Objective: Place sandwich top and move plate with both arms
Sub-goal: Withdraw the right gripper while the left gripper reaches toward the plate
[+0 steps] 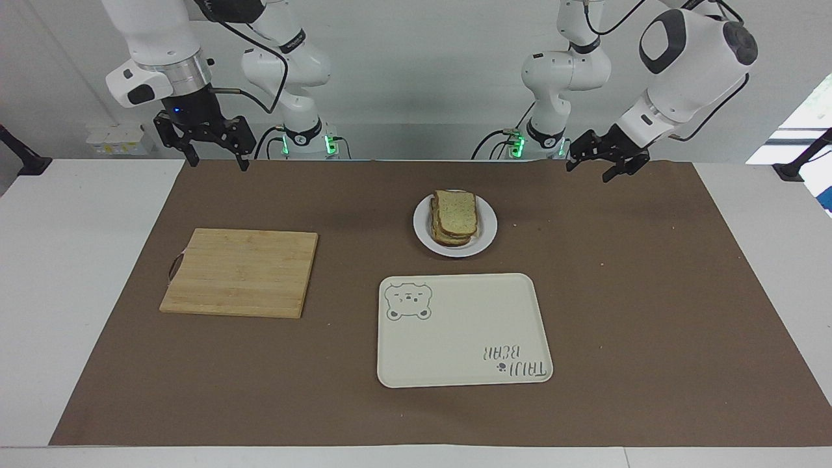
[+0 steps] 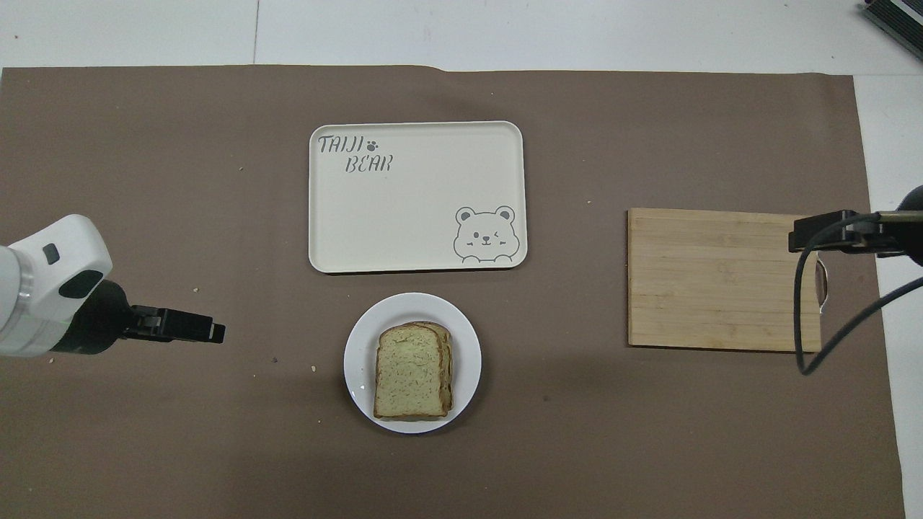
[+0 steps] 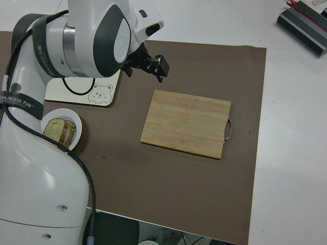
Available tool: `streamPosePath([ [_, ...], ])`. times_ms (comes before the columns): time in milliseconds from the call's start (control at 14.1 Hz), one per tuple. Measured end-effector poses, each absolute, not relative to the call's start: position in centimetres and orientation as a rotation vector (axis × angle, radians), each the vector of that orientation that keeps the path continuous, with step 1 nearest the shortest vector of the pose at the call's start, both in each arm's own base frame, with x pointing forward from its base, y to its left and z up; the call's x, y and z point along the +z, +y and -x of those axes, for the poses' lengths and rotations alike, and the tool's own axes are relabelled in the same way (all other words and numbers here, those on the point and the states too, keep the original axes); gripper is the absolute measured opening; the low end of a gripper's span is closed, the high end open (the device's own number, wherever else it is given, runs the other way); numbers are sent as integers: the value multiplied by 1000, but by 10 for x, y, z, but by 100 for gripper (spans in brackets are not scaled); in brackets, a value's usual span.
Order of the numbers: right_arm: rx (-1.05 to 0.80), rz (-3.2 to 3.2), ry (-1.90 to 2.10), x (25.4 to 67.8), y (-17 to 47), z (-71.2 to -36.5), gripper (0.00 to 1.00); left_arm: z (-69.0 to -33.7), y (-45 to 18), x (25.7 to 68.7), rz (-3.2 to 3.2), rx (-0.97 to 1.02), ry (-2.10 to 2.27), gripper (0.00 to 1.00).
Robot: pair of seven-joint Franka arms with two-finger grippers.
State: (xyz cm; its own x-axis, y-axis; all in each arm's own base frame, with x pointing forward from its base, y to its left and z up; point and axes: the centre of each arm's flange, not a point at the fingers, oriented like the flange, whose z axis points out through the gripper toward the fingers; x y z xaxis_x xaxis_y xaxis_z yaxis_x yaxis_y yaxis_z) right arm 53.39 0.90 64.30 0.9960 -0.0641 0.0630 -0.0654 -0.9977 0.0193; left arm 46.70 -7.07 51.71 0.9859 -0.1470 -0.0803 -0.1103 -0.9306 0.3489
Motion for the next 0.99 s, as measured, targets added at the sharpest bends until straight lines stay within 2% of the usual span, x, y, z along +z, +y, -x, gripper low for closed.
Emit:
streamPosePath([
  [568,97,-3117,-47,643,9,-534,100,-437,-87,434,-2515,-145,-195,100],
  [923,73,-3118,-83,641,-5,-533,100,-417,-84,375,-2328,-111,-182,96],
  [994,62,-3120,-95,640,-13,-532,100,-414,-85,363,-2298,-108,-171,92],
])
